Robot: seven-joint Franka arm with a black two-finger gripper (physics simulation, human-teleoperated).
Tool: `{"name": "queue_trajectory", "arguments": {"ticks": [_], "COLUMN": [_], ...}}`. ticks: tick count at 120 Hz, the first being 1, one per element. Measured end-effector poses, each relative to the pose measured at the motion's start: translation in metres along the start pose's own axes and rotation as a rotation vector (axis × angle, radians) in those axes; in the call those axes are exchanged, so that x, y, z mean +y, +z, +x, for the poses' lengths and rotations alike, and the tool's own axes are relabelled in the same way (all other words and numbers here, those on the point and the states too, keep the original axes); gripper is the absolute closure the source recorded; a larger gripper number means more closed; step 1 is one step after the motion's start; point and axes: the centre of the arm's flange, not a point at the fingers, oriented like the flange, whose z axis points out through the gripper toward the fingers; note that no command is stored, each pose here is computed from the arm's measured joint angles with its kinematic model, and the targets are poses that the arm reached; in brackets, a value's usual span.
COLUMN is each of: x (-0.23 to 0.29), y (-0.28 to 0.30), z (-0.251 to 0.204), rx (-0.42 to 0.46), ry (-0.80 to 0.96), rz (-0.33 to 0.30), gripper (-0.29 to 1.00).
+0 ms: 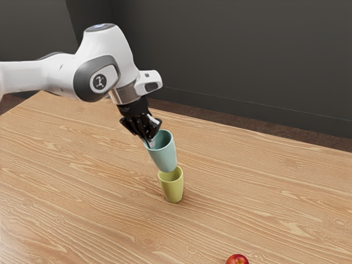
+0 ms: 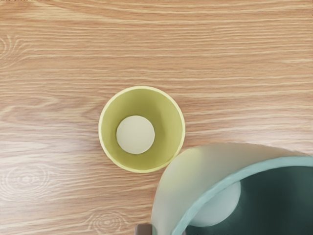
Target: Place the right cup onto the left cup
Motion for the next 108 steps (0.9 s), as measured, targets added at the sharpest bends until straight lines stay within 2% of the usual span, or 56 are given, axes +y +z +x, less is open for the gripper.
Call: {"name": "queue_trajectory", "arguments": {"ticks": [49,78,108], "x": [-0.047,-0.02,-0.032], "y": [0.024,0.044,0.053], "z": [0.033,0.044,0.048], "rx": [-0.038,-0.057,-0.068], "ry": [-0.017,0.047,0.039], "rz": [0.042,0.044,0.049], "gripper": [0.79,0.79,0.79]}}
